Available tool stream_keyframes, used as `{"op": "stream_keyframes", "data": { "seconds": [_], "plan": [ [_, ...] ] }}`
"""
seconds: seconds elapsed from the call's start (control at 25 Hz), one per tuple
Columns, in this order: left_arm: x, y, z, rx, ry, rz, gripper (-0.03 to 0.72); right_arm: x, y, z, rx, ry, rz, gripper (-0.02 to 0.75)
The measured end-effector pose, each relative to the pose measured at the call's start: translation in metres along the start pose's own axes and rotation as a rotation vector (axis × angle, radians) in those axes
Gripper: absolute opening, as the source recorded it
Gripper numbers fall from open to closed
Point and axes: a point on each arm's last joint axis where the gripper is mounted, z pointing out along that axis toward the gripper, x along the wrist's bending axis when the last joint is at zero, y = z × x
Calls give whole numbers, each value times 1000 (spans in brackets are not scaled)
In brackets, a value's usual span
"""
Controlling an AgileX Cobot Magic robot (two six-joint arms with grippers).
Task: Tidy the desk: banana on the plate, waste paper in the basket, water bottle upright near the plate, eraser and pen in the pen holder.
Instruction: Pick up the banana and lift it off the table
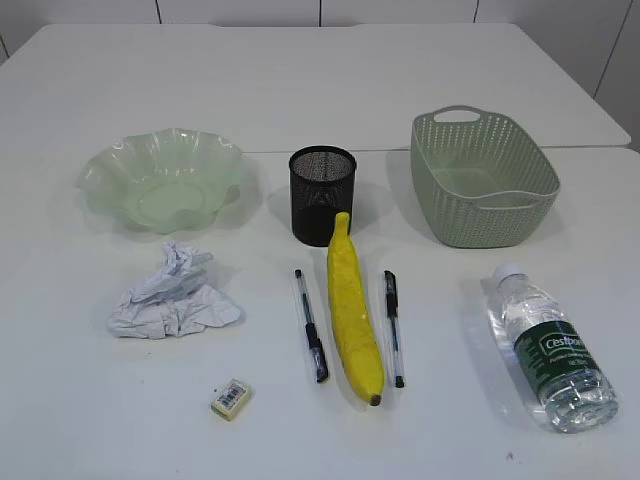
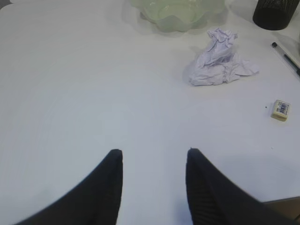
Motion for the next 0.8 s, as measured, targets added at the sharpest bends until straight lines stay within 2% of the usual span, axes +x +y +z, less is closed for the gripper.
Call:
{"op": "stream_keyframes", "data": {
  "seconds": [0.8],
  "plan": [
    [0,0,0,0,0,0,304,-1,0,0,1,-14,-7,515]
  ]
}}
